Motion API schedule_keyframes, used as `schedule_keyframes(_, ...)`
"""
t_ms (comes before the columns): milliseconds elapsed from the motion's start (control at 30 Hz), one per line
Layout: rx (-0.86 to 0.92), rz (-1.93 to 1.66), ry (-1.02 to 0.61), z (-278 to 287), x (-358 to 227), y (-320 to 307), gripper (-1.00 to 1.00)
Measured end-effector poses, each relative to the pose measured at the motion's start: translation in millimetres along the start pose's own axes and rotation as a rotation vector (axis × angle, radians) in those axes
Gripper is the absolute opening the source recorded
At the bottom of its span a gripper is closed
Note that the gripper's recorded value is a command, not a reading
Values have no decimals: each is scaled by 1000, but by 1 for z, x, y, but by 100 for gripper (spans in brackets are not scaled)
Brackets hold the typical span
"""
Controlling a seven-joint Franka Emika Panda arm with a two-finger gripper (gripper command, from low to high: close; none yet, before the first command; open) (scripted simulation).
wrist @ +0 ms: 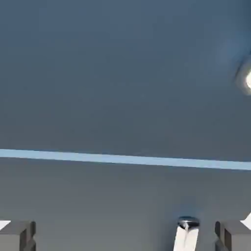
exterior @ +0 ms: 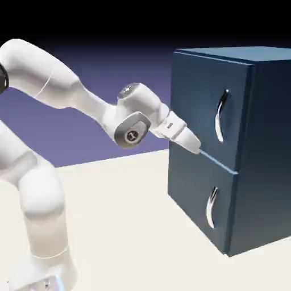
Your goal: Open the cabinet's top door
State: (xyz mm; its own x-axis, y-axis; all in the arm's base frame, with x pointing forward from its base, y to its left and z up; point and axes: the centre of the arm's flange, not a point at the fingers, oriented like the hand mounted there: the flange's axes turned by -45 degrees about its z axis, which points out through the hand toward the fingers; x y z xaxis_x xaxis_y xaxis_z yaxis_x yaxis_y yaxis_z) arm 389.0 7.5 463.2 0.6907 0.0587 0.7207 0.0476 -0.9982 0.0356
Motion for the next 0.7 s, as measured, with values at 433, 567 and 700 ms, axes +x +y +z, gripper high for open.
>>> schedule_keyframes(433,-11,-49,109,-38,25,-19,100)
schedule_keyframes(567,-19,-57,148,-48,28,-21,100)
schedule_keyframes(700,-28,-62,190,-57,30,-22,100)
